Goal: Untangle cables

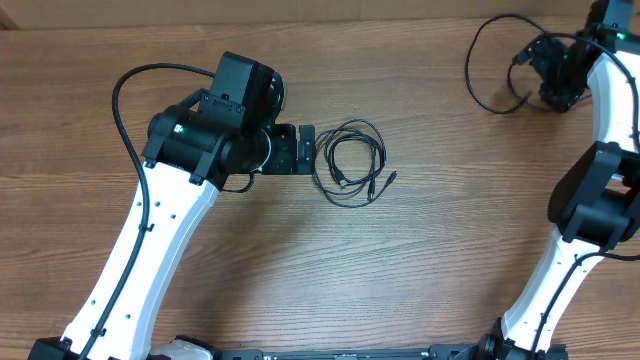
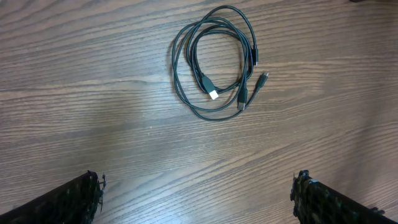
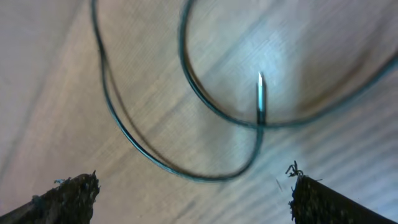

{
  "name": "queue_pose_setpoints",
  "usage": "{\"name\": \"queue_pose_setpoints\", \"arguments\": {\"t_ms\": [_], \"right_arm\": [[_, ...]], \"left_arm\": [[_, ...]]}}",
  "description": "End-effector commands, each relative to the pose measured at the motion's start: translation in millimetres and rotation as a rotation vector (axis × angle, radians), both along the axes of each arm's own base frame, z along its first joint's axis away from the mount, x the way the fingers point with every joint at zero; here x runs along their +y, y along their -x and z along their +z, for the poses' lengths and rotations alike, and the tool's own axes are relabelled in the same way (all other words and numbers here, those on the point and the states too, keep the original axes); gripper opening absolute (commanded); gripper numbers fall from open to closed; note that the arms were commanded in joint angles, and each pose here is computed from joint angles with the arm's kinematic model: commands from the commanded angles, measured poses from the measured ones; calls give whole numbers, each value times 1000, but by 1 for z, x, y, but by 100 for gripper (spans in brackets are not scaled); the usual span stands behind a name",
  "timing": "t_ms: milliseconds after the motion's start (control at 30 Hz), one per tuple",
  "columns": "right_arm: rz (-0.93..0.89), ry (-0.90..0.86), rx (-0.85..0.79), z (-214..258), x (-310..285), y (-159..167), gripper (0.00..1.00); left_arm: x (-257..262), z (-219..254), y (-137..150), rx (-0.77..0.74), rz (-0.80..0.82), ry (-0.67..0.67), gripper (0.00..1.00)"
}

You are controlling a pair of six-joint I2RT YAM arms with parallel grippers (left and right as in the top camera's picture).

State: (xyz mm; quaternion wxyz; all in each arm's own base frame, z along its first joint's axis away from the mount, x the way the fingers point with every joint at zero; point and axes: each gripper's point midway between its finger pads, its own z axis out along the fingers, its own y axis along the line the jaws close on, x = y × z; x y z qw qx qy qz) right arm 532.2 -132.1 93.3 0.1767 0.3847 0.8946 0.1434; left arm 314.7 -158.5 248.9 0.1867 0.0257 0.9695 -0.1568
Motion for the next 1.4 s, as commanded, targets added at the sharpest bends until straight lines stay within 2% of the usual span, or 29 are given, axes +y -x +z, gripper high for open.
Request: {"name": "queue_pose_setpoints", "arguments": {"t_ms": [0,333,633,867,1067,1200,1367], "right_arm": [[19,-17,28,-7,23,5,100],[-88,-100,81,-71,73,8,96],[-103,-39,22,-79,65,-3,94],[-103,-4,-86,-74,60,-27,93],[-95,-3,-122,-88,62,-39,94],[-66,-7,-162,-76,61,-46,98],[-52,-4,-203,-29,47,-49,100]], "left_arm": [[0,0,-1,1,13,1,100],[0,0,0,5,13,-1,100],[1,0,0,6,14,-2,100],[1,0,0,6,14,-2,100],[1,0,0,6,13,-2,100],[1,0,0,7,14,-3,100],[1,0,0,6,13,-2,100]]}}
